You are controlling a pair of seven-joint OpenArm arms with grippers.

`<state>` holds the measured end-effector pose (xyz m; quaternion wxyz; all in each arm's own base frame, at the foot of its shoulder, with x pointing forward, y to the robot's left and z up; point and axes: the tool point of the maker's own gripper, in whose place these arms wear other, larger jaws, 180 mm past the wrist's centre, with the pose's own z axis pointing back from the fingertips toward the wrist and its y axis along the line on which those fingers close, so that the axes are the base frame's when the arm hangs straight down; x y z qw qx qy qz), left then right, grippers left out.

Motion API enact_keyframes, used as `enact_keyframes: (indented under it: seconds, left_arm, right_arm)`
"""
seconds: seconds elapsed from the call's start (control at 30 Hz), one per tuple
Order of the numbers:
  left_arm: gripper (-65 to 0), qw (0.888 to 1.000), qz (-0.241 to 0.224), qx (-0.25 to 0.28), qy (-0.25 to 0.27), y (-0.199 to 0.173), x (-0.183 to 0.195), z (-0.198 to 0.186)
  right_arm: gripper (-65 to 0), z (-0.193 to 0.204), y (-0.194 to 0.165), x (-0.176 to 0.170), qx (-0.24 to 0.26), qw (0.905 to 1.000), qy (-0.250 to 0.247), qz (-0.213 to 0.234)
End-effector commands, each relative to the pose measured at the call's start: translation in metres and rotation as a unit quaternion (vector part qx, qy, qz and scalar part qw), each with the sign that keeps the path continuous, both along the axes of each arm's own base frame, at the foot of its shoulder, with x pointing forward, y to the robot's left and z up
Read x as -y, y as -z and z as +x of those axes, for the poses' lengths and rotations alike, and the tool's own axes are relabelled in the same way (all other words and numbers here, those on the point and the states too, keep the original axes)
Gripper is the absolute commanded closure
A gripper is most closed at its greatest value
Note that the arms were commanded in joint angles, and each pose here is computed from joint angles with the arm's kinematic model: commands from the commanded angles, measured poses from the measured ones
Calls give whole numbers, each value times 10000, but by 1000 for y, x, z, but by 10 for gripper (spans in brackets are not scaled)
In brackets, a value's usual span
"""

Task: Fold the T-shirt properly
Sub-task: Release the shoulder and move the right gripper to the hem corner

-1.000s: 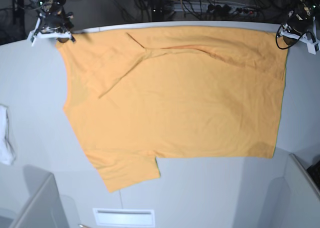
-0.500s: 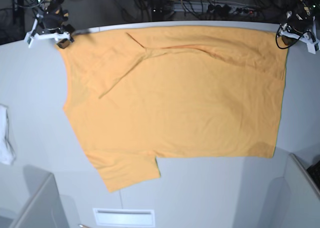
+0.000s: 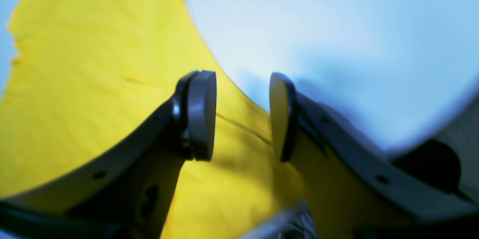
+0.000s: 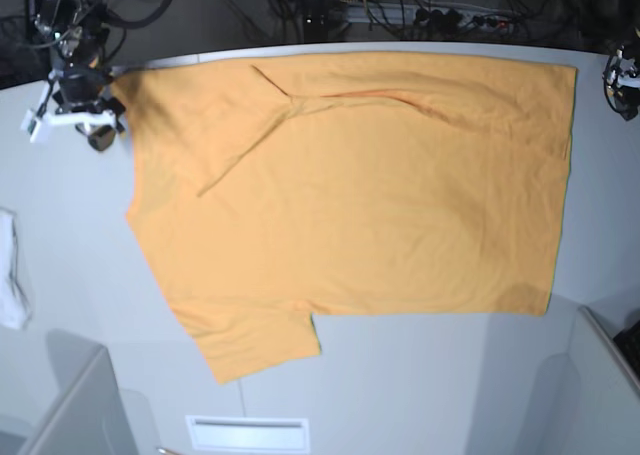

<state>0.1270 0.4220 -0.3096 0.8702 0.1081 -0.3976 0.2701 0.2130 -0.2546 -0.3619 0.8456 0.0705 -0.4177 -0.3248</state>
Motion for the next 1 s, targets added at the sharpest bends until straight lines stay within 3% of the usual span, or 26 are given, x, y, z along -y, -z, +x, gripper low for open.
enact_keyframes:
  seconds: [0.0,0.1,0.2,0.27,0.33,0.5,0.7,0.83,0.97]
  left_arm:
    - [-485,9992,112,221,326,-13,10,18]
    - [-485,9958,40,230,882,-11,42,42]
    - [-484,9943,-50,375,1001,-11,52,57]
    - [-443,9940,-155,474,977,-8,57,61]
    - [-347,9938,-179,495,984,-8,60,62]
    - [0,9947,-212,376,934,-2,59,53]
    - [0,9952,-213,242,928,2,58,45]
    - [0,9951,-214,247,928,2,58,45]
    - [0,9954,-229,136,922,6,58,38]
  right_arm:
    - [-219,14,-13,-2,221,9996,-157,-81]
    - [-218,50,-29,-21,476,9976,-496,104]
    - [-219,91,-46,-31,701,9947,-683,307]
    - [-221,123,-52,-33,730,9930,-761,531]
    - [-231,149,-52,-29,655,9923,-802,678]
    - [-318,209,-37,-35,221,9905,-1079,827]
    - [-366,276,-23,-31,-47,9909,-1296,357]
    - [-369,310,-7,-37,-181,9821,-1877,43]
    - [-395,323,3,-43,-85,9760,-2131,-435]
